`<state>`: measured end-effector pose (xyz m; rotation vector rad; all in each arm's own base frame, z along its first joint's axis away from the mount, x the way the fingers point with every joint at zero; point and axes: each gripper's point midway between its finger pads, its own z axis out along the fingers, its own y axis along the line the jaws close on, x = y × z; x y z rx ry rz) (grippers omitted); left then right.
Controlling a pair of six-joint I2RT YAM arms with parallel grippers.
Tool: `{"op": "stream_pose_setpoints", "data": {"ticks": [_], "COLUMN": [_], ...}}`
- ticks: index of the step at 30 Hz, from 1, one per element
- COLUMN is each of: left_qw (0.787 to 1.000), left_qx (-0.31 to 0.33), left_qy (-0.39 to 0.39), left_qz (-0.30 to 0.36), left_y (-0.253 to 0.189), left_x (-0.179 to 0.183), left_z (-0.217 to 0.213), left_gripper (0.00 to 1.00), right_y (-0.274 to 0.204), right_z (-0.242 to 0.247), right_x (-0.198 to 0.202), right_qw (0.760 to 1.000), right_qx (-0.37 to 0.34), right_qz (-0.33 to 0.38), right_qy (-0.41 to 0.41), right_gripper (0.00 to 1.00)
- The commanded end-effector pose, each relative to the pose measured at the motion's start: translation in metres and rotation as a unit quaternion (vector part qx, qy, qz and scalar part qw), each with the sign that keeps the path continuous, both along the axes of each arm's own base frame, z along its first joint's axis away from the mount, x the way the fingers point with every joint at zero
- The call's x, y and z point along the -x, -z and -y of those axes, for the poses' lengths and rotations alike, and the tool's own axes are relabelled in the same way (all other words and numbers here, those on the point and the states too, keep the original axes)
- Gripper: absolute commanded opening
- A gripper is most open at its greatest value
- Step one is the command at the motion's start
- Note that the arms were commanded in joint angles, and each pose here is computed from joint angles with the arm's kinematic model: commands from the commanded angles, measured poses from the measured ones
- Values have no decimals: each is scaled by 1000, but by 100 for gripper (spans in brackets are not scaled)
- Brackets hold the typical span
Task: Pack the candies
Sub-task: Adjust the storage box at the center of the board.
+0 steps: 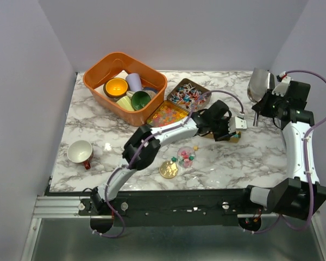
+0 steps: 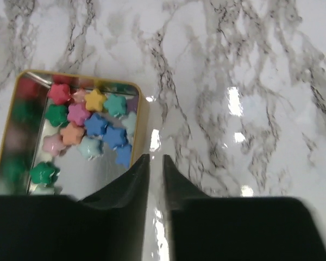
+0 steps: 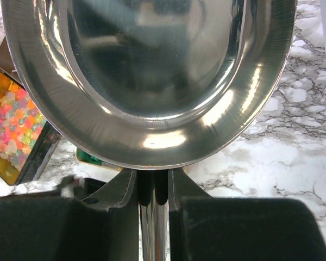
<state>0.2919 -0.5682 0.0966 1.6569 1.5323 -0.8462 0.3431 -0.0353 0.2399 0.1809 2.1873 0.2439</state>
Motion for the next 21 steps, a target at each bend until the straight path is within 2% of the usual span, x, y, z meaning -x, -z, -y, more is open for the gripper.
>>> {"op": "stream_pose_setpoints", "data": {"ticks": [1,2,3,5,6,7,10,11,13,14,17,21], "left_qw": [999,1000,1000,997,994,987,967,954,943,932,920,918], "left_qx": [1,11,-18,-42,-66,-87,-147,-193,-207,-235,-240,-242], "left_qy": [32,19,2,-59,-84,-132,-205,-231,-260,-276,-306,-311], "left_qz": [-18,2,-8,17,10,20,18,4,-12,-26,-35,-35], "left_y": [-73,-99,-79,-85,-71,-66,-49,-29,-28,-11,0,8], "left_x": [37,39,42,24,20,-1,-26,-36,-49,-55,-68,-73], "left_z": [-64,-79,-98,-131,-147,-168,-204,-225,-231,-241,-243,-241], "left_gripper": [46,52,59,61,63,64,64,64,64,65,65,65], "right_y": [-27,-31,-32,-39,-41,-42,-43,-43,-39,-38,-34,-36], "right_z": [2,1,1,-2,-2,-4,-8,-8,-9,-9,-7,-8], "right_x": [-14,-15,-17,-19,-20,-20,-18,-18,-16,-16,-18,-22], "right_qw": [999,999,999,998,998,998,997,997,997,997,998,997], "right_qx": [9,9,7,5,3,0,-5,-5,-7,-7,-6,-7], "right_qz": [35,40,42,52,55,58,62,64,61,62,56,56], "right_qy": [-16,-19,-21,-27,-29,-33,-39,-40,-42,-42,-37,-43], "right_gripper": [1,1,1,1,1,1,1,1,1,1,1,1]}}
